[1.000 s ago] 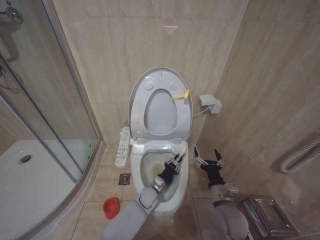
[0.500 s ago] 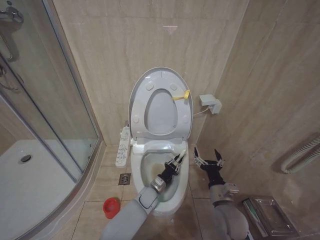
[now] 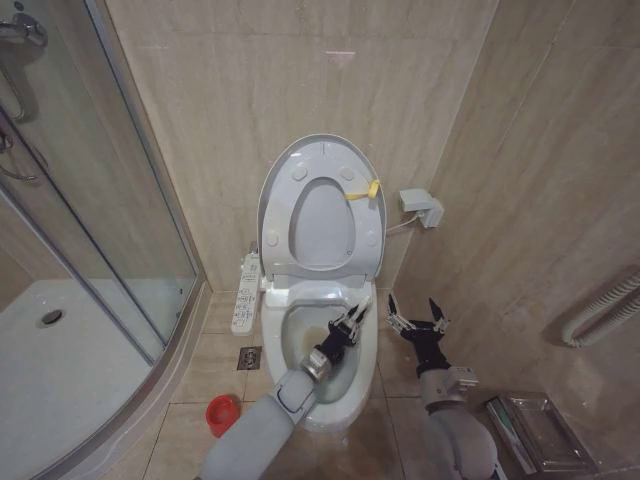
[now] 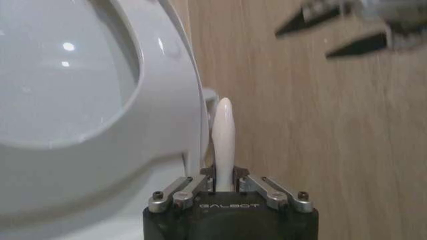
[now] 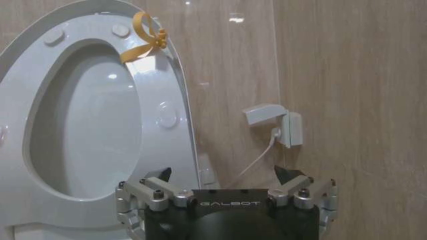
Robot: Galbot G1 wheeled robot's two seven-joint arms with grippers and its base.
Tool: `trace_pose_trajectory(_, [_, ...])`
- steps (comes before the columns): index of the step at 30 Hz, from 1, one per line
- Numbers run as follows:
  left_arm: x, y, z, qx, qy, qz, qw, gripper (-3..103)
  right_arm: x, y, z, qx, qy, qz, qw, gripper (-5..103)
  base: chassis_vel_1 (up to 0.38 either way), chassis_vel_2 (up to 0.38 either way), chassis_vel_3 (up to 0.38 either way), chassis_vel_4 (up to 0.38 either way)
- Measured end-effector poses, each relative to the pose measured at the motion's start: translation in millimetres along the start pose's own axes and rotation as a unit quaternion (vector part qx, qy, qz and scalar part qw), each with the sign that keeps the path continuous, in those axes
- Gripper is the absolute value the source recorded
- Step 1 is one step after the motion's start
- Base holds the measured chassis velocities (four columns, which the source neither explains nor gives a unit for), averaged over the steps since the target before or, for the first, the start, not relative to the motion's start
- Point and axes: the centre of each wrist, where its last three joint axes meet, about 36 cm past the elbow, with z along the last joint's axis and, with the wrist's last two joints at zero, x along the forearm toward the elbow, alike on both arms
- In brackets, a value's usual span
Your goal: Open the toilet lid, clean the toilet bowl with a toilet brush, close the toilet lid, and flush.
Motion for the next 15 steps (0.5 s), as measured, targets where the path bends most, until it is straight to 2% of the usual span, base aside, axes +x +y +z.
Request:
trace_pose_trajectory(2, [-4,-1.0,-3,0.003,-0.004,-0.001,1.0000,16,0,0,0,0.000,0.000,0.000,1.000,100,0.000,0.000,0.000,0.000])
trace_pose_trajectory(8, [6,0.9,17,-0.011,0.017,0.000,0.9998,16,0,0,0,0.000,0.000,0.000,1.000,100,0.000,0.000,0.000,0.000])
trace_pose_trajectory(15, [29,25.2,20,-0.010,0.026,-0.041,0.9988,16,0,0,0,0.000,0.000,0.000,1.000,100,0.000,0.000,0.000,0.000])
